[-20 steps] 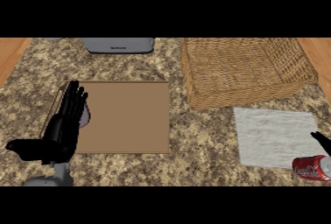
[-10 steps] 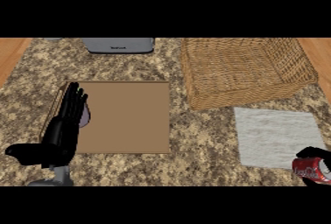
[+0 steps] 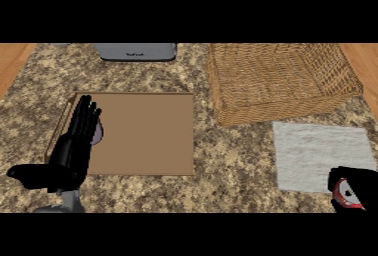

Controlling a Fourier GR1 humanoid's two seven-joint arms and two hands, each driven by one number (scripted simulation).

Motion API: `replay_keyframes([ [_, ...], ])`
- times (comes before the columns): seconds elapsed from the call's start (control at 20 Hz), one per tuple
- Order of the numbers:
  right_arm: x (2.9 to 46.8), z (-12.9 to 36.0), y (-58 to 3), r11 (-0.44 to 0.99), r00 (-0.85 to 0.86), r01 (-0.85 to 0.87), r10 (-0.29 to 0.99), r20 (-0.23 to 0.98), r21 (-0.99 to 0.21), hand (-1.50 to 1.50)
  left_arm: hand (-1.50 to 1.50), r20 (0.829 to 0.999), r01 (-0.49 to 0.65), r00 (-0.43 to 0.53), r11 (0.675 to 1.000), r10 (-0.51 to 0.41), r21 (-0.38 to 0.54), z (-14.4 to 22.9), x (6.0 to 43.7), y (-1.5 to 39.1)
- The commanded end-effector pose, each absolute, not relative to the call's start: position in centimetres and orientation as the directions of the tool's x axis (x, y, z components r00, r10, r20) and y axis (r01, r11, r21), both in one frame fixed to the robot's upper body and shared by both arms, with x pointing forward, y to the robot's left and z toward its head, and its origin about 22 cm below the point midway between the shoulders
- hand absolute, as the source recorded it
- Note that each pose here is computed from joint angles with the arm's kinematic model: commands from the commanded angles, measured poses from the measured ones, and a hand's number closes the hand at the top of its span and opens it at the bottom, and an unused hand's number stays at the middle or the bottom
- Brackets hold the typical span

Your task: Pick the can from the placemat and place it in the basket

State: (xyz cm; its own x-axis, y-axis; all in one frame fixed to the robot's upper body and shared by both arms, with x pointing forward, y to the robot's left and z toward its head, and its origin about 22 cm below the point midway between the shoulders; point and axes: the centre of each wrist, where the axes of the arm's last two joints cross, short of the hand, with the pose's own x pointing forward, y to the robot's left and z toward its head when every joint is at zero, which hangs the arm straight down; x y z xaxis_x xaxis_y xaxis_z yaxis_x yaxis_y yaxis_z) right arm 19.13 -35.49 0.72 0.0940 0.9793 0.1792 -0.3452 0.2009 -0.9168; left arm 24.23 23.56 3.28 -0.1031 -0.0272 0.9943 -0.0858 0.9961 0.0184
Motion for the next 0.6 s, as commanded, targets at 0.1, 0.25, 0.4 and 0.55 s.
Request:
replay_keyframes([
  [0.1,23.3,-1.4,-19.5,0.104,-0.167,-0.341,0.971,0.169,-0.934,1.50,0.00,0.993,-0.017,-0.117,1.000,-0.015,0.013,3.0,24.6,22.5],
  [0.25,24.7,-2.4,-14.0,0.057,-0.210,-0.361,0.968,0.140,-0.931,1.50,0.00,0.992,0.007,-0.128,1.000,0.012,-0.011,4.1,25.2,21.1],
  [0.4,25.2,-3.4,-11.0,0.048,-0.217,-0.312,0.969,0.120,-0.949,1.50,0.00,0.992,-0.020,-0.122,1.000,-0.017,0.015,3.6,25.7,21.6],
  [0.55,24.8,-3.3,-8.5,0.122,-0.238,-0.233,0.955,0.179,-0.965,1.50,0.00,0.994,-0.031,-0.110,0.999,-0.018,0.014,4.3,26.1,22.0],
])
